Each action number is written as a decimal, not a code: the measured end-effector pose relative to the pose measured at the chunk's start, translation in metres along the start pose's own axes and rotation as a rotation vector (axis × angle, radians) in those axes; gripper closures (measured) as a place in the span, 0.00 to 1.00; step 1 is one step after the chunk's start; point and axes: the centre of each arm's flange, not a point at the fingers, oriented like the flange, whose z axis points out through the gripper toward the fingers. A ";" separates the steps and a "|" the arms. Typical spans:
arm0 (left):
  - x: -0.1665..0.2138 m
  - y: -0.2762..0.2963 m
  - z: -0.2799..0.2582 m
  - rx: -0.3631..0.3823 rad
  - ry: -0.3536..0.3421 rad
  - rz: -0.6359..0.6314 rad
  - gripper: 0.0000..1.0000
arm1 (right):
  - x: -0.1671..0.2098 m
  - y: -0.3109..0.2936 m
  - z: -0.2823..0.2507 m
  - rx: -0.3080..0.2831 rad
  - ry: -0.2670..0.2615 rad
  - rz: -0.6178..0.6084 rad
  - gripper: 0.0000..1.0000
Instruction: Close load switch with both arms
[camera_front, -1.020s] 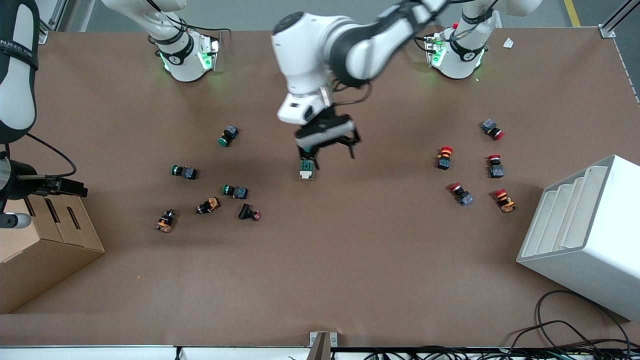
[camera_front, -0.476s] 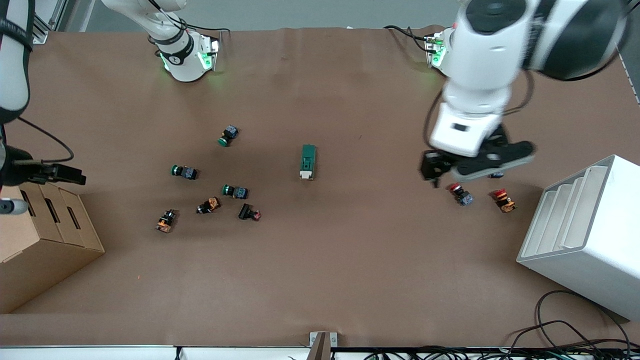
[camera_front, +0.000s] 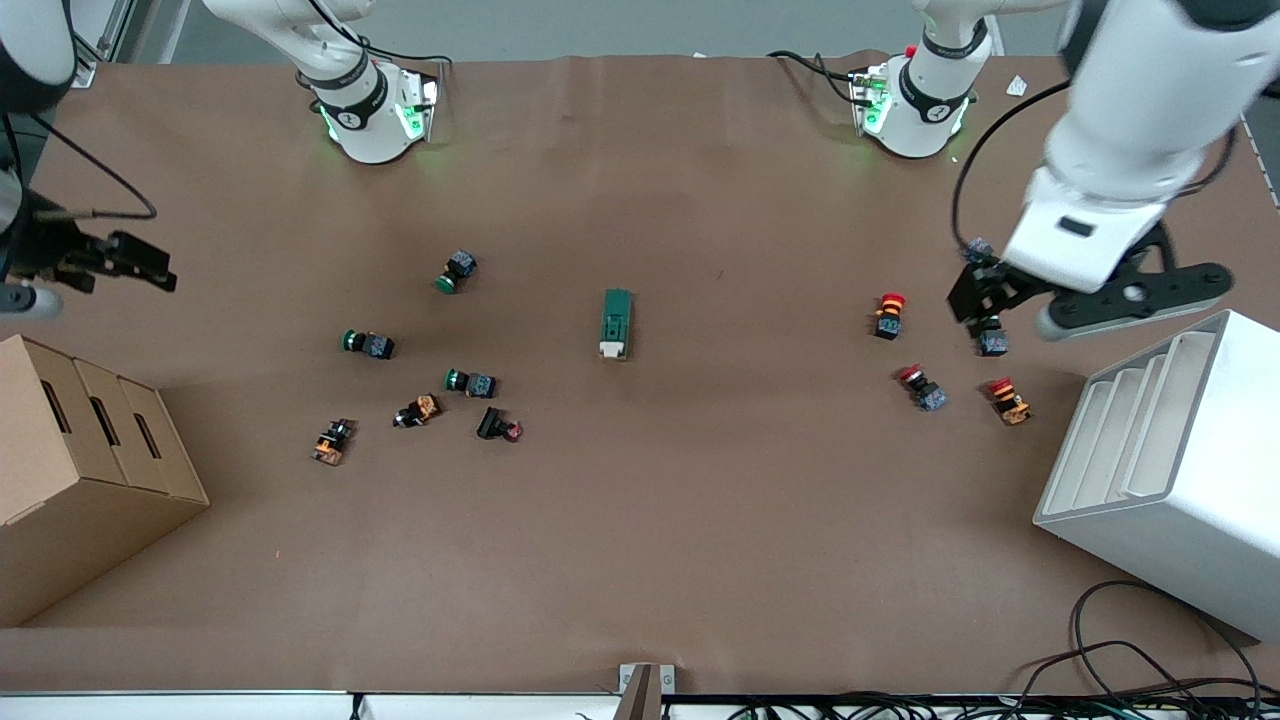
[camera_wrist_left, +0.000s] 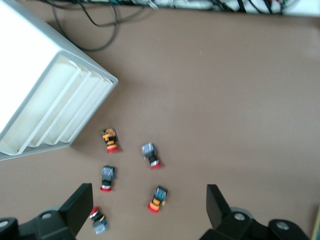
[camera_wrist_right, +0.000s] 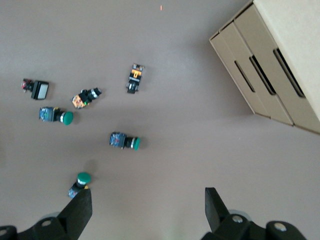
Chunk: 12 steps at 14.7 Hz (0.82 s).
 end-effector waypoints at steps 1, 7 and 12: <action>-0.006 -0.017 -0.001 -0.020 -0.025 0.016 0.00 | -0.009 0.000 -0.007 0.002 -0.003 0.000 0.00; -0.045 -0.093 0.003 -0.059 -0.082 0.132 0.00 | -0.030 0.000 -0.027 0.007 -0.002 0.002 0.00; -0.054 -0.087 0.004 -0.109 -0.097 0.148 0.00 | -0.031 0.000 -0.031 0.022 0.005 0.005 0.00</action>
